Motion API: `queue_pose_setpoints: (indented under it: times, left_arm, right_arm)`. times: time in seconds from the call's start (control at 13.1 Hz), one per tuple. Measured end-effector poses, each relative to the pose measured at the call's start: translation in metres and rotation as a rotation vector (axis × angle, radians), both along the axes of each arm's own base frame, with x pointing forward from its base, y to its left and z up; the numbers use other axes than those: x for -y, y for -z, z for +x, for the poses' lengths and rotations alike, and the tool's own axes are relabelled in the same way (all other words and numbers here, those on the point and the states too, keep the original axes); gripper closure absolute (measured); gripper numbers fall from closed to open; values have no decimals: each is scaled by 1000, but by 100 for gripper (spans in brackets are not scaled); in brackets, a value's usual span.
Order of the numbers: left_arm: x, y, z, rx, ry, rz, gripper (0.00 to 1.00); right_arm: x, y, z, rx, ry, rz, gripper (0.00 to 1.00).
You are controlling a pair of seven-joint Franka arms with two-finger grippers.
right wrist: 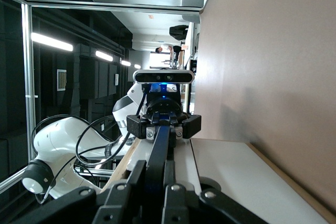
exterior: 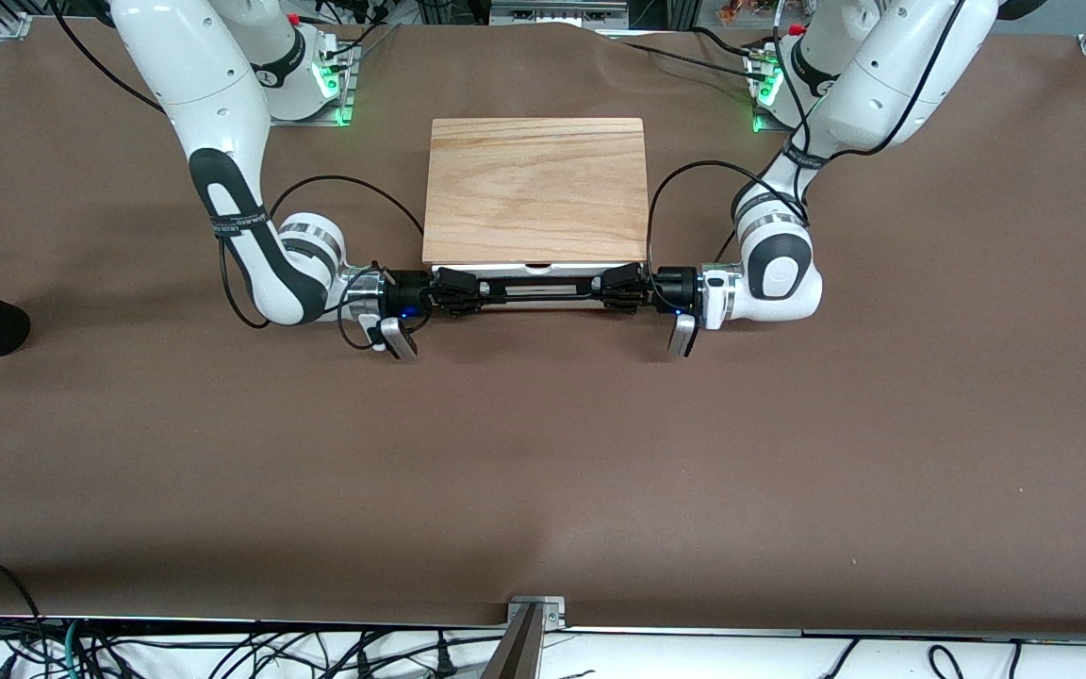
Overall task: Pull top drawer with both arms simultaneously
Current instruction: 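Pull the handle outward with both grippers, sliding the drawer open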
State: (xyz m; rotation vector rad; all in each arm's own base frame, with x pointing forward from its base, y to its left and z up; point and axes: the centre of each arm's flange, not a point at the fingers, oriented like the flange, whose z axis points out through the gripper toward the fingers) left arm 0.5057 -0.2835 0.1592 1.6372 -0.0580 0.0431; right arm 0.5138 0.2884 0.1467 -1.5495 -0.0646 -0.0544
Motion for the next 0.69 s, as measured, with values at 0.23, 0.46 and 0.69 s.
queue_pose_setpoints:
  times: [0.23,0.46,0.69]
  left_arm:
    - [-1,0,3,-7,-13,2,81]
    - [-2,-1,16,6,-26,2,81]
    - [-3,-1,29,6,-38,-3,81]
  right_arm:
    - [0,-2,11,-5,-27,-10,81]
    - [-1,-9,29,-8,-47,-38,81]
    - [-1,-12,46,-3,-52,-51,81]
